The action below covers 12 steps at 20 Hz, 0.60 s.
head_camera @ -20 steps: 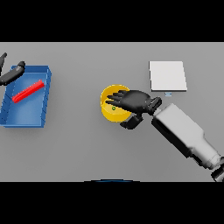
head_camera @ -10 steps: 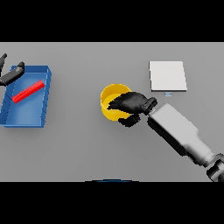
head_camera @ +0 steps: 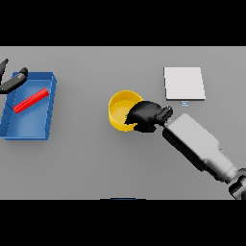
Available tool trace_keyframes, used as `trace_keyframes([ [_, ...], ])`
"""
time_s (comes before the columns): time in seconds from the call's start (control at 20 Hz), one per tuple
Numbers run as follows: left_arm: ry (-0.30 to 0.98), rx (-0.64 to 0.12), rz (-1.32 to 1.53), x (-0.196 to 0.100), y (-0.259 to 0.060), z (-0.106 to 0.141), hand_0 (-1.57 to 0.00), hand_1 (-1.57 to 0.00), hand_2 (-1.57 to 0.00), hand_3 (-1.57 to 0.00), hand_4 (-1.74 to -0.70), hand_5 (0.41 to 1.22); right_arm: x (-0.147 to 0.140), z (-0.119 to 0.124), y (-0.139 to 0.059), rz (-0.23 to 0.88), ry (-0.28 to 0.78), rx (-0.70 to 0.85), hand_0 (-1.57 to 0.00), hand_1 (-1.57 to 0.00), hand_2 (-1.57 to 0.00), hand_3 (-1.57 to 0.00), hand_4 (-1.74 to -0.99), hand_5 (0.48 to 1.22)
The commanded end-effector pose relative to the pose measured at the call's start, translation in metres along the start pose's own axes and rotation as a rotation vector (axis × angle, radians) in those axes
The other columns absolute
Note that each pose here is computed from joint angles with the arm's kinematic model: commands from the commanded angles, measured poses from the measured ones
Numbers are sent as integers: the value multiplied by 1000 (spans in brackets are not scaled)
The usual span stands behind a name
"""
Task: Pick up the red beaker and tilt it to pour out 1 green nut into yellow bowl. Pick up the yellow bowl and place it on the metallic measuring scale.
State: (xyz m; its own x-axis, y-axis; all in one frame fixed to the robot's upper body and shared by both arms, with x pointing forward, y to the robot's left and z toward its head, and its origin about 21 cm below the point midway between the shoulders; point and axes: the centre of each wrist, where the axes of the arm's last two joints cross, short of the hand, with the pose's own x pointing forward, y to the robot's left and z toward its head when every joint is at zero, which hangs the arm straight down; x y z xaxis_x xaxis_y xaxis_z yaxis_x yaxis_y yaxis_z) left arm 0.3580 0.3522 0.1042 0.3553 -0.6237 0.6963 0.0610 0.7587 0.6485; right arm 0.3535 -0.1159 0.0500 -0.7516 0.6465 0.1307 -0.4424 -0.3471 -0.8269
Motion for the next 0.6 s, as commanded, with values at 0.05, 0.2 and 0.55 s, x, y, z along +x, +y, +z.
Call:
trace_keyframes([
  [0.05, -8, -3, 6, -2, -1, 2, 1, 1, 1, 1, -786, 707, -2, 2, -4, -5, -3, -2, -1475, -1471, -1353, -1185, -1707, 1198],
  [0.2, -1, -4, -1, -3, -2, 3, 1, 1, 1, 1, -778, 704, -6, 14, -15, -1, -7, -14, -1522, -1520, -1415, -1185, -1724, 1209],
  [0.55, -12, -12, 11, 0, 1, 3, 1, 1, 1, 1, -782, 702, -6, 43, -44, 6, 73, -56, -1561, -1560, -1433, -1215, -1737, 1219],
])
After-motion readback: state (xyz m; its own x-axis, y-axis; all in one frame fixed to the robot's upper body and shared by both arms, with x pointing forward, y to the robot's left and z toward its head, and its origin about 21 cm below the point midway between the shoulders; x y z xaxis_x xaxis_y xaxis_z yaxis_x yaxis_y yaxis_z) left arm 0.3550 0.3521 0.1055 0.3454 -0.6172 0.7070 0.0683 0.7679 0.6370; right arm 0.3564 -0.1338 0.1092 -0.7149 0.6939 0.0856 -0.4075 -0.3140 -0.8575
